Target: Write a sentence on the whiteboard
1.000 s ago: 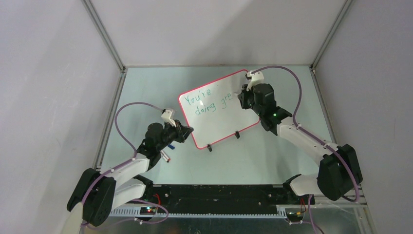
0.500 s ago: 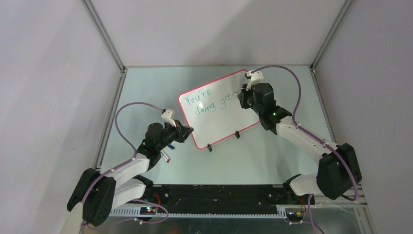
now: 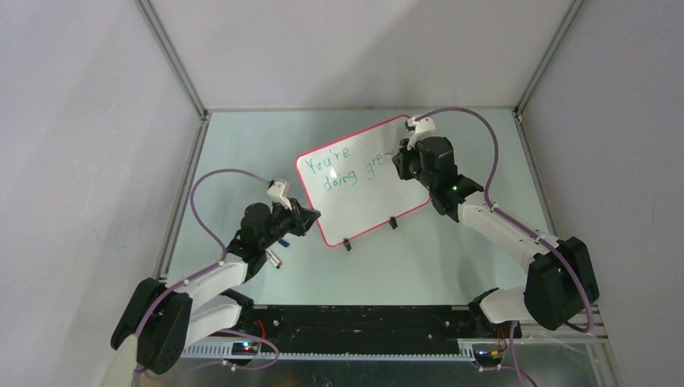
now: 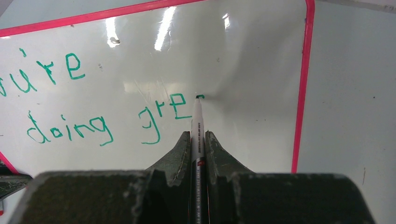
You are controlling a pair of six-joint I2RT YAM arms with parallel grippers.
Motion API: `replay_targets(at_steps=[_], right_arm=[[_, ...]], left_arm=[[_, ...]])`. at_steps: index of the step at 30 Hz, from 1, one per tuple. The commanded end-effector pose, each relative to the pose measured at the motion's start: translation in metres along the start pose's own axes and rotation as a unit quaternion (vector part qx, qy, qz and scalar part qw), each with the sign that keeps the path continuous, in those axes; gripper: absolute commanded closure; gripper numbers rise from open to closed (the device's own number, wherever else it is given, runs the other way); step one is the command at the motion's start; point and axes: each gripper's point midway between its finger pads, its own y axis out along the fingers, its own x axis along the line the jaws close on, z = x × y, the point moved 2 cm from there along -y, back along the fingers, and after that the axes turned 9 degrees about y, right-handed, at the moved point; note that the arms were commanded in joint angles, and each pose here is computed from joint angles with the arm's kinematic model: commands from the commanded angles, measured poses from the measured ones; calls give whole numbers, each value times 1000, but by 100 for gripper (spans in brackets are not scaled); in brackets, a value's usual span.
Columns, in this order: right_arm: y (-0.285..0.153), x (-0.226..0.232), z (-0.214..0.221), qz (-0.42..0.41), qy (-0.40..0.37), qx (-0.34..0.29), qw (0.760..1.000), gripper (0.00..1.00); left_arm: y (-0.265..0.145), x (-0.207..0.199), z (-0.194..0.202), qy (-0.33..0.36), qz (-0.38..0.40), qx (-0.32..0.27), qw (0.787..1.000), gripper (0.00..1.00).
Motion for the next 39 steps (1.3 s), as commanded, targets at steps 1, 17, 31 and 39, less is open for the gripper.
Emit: replay_targets(at_steps=[1, 17, 31, 39], right_arm=[[0, 11, -17, -19, -7, -17, 1000, 100], [-7, 6, 0, 2, -15, 19, 1000, 100], [-7, -4, -10, 31, -13, -3, 999, 100], [-4, -7, -14, 35, -6, -10, 999, 100]], left_arm=[[3, 5, -6, 24, -9, 1, 1000, 92], [2, 5, -5, 24, -9, 2, 1000, 92], [2, 5, -5, 24, -9, 2, 1000, 92], [3, 5, -5, 24, -9, 2, 1000, 92]])
